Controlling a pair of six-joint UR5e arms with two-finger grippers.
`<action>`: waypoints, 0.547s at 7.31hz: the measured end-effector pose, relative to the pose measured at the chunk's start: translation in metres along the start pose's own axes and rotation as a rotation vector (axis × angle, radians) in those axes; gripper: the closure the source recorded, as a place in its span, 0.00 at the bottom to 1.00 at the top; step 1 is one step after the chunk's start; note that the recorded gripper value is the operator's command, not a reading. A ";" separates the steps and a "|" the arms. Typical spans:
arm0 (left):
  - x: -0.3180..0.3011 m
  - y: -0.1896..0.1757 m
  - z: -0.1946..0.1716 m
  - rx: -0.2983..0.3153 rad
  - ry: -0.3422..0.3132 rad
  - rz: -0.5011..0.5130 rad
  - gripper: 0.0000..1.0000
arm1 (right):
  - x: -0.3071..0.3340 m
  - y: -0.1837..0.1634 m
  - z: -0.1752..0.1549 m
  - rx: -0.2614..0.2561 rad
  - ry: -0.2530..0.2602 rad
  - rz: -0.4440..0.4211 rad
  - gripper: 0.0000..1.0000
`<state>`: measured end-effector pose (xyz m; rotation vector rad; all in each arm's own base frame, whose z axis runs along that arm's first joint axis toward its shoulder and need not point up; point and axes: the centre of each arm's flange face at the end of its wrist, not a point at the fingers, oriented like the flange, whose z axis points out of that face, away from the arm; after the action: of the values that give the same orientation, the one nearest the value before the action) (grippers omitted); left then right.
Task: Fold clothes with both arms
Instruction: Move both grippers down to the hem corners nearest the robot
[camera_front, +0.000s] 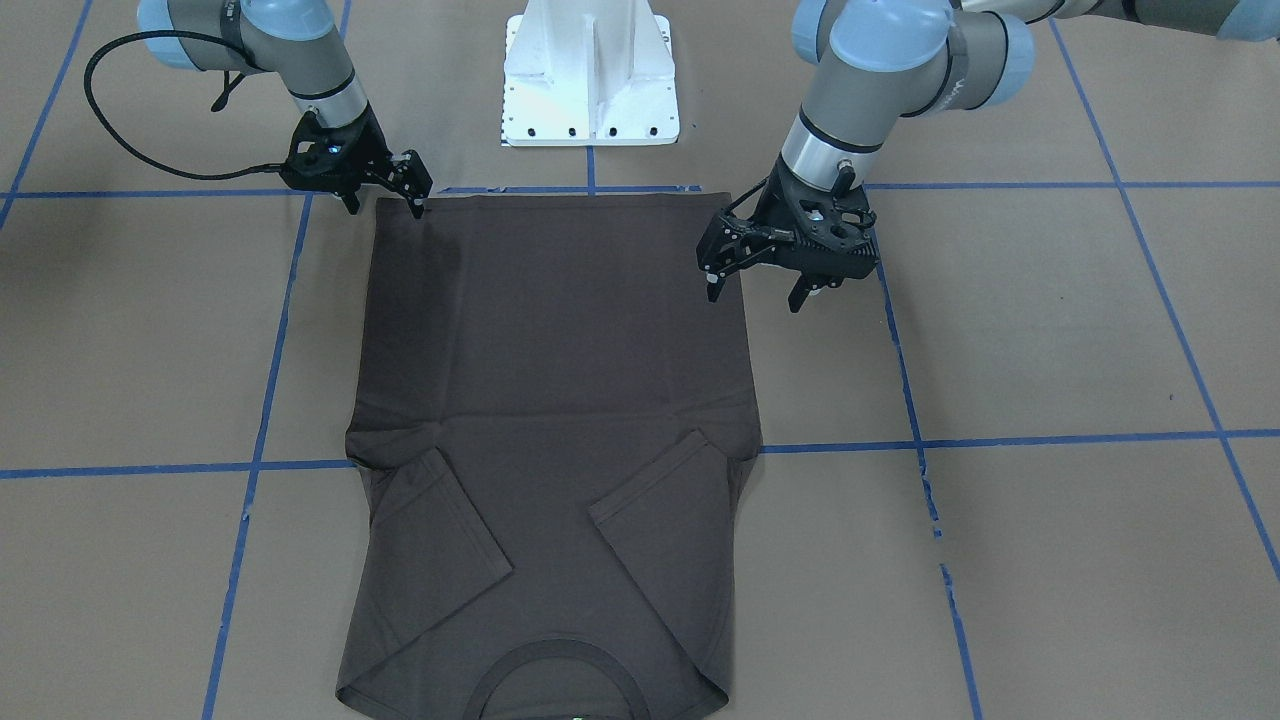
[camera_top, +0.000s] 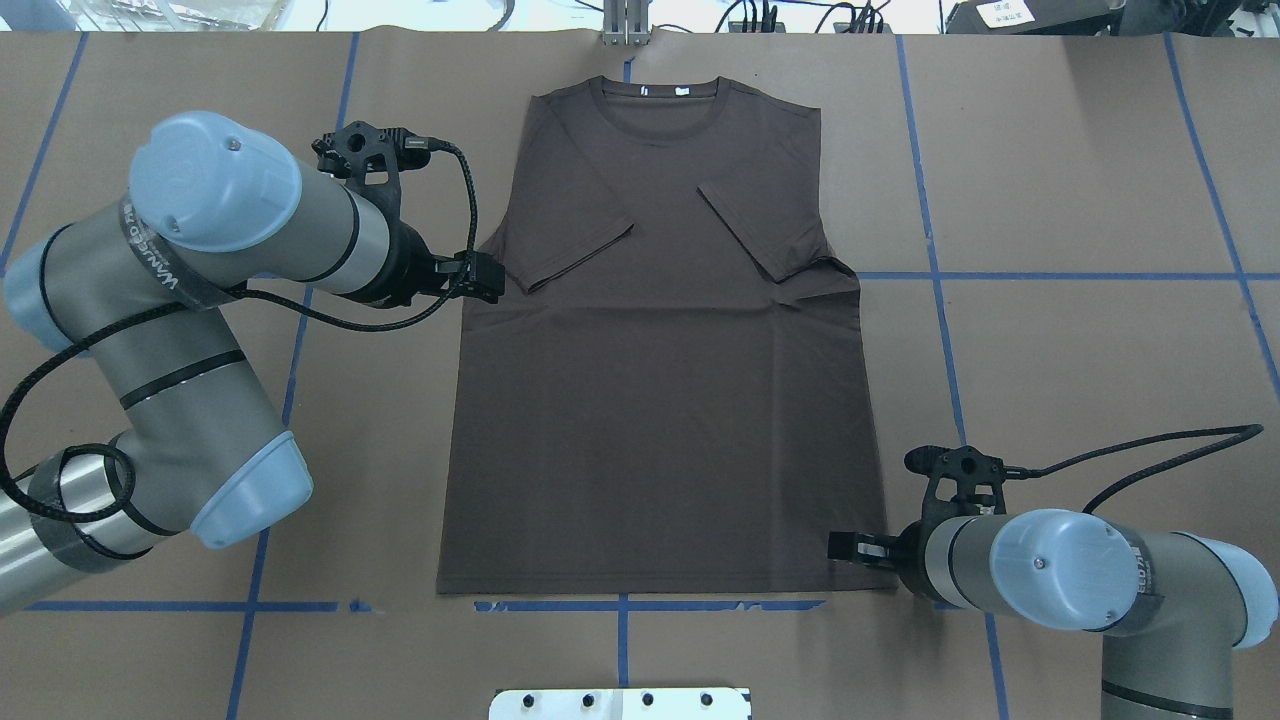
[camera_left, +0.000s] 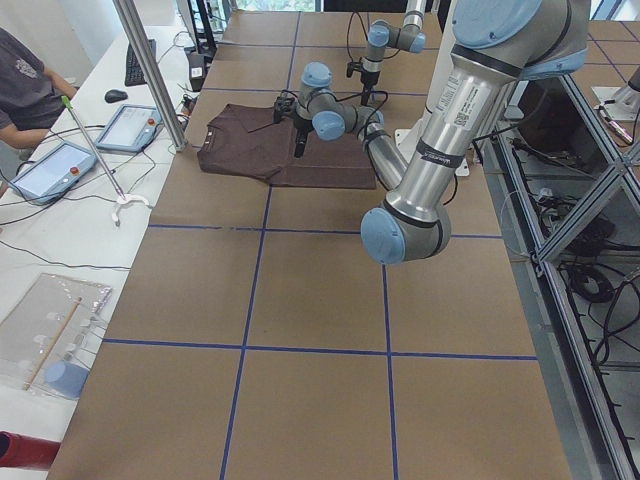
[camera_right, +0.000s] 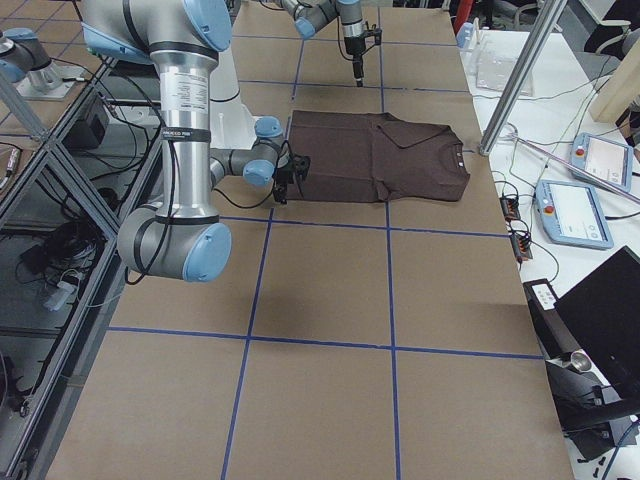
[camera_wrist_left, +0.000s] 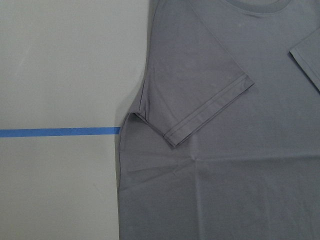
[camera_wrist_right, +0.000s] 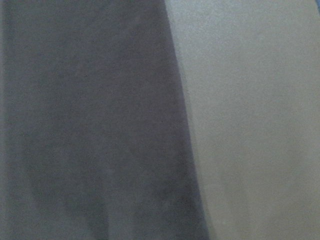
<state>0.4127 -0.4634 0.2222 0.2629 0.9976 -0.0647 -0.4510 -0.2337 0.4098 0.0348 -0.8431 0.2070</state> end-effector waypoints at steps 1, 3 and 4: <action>0.001 0.000 -0.003 0.002 0.005 0.002 0.00 | 0.000 0.003 0.001 -0.008 0.004 -0.003 0.27; 0.002 0.000 -0.006 0.005 0.009 0.004 0.00 | 0.001 0.006 0.001 -0.023 0.008 -0.004 0.57; 0.002 0.000 -0.006 0.005 0.009 0.004 0.00 | 0.002 0.006 0.001 -0.029 0.009 -0.003 0.65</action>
<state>0.4084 -0.4616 0.2177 0.2702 1.0060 -0.0626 -0.4512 -0.2273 0.4116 0.0080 -0.8372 0.1916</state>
